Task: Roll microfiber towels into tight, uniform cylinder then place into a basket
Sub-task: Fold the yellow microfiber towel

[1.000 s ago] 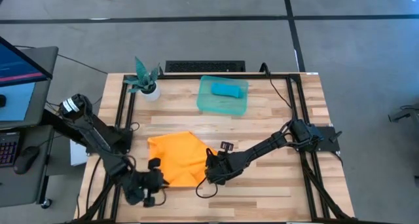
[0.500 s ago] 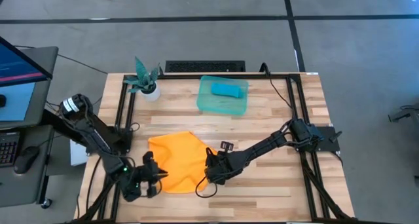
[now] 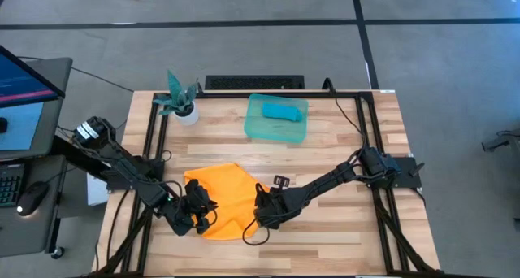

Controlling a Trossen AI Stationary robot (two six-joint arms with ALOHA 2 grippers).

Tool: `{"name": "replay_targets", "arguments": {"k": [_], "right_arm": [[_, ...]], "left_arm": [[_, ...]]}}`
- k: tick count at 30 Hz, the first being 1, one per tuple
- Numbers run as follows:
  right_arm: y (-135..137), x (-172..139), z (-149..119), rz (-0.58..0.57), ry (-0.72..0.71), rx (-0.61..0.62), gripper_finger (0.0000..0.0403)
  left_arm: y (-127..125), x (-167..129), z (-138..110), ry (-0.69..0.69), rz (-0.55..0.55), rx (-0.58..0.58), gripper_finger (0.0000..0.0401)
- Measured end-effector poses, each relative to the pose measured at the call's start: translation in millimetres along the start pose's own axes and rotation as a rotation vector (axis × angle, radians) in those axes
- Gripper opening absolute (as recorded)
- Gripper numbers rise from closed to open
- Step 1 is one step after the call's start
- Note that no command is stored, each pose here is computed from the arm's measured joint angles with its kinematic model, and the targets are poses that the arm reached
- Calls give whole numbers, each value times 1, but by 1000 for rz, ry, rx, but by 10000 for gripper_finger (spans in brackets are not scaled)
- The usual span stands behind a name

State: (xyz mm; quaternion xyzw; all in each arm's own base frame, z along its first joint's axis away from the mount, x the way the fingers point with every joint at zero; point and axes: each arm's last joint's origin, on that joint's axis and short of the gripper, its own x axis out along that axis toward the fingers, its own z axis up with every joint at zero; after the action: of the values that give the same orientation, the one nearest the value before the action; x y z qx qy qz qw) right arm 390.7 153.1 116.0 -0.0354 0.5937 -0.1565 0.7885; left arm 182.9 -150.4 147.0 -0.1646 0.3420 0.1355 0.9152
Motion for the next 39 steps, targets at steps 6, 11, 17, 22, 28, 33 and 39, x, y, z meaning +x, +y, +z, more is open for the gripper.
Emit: {"name": "replay_targets", "arguments": {"k": [6, 11, 17, 22, 28, 33, 39], "right_arm": [[2, -1, -1, 0, -3, -30, 127], [4, -2, -3, 0, -2, -36, 127], [10, -4, -6, -7, -18, -47, 127], [10, -4, -5, -16, -27, -46, 127], [10, -4, -5, -16, -26, -46, 127], [10, -4, -5, -16, -27, -46, 127], [10, -4, -5, -14, -26, -45, 127]], "left_arm": [[2, 3, 3, 7, 9, -14, 85], [4, 5, 5, 3, 19, -23, 132], [-2, 7, 16, -85, -30, -45, 150], [-8, 23, 20, -129, -58, -46, 143], [-21, 61, 12, -68, -190, 69, 135], [-37, 78, 20, -6, -318, 191, 134], [-44, 84, 35, 29, -380, 291, 134]]}}
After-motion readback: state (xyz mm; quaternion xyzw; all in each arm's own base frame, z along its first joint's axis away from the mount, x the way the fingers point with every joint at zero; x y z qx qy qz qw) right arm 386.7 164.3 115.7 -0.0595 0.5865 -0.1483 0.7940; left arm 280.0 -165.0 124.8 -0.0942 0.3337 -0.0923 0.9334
